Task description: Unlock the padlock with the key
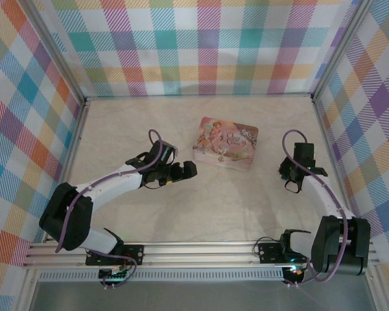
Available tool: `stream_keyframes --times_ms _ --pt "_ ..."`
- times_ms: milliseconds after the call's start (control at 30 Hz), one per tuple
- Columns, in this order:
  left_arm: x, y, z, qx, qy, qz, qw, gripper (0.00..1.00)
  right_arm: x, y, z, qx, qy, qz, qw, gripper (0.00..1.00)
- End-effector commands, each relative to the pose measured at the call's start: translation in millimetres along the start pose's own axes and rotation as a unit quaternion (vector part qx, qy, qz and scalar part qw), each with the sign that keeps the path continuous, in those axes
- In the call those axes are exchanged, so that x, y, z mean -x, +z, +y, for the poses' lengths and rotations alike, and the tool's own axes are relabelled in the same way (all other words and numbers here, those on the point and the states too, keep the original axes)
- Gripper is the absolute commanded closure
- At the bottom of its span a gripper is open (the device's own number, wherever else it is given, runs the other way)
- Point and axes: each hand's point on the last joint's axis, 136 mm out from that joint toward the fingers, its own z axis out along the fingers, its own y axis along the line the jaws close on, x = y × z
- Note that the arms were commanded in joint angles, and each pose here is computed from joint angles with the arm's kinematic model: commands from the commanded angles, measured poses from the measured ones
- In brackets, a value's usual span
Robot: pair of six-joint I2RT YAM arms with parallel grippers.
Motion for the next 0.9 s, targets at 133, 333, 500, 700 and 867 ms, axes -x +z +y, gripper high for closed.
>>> stream_keyframes --times_ms 133,333,500,700,867 --pt "10 -13 4 0.026 0.005 -0.034 0.999 0.00 8 -23 0 0.007 0.012 -0.019 1.000 0.52" --pt "34 -42 24 0.101 0.012 -0.099 0.990 0.00 18 -36 28 0.080 -0.009 -0.030 0.996 0.00" --pt "63 -76 67 0.196 -0.005 -0.159 0.967 0.00 26 -35 39 0.112 -0.026 -0.061 0.992 0.00" --pt "106 -143 113 0.349 0.076 -0.322 0.877 0.00 43 -31 50 0.081 -0.136 -0.175 0.972 0.00" --pt "120 -163 136 0.355 0.111 -0.398 0.839 0.00 49 -17 47 0.063 -0.156 -0.218 0.961 0.00"
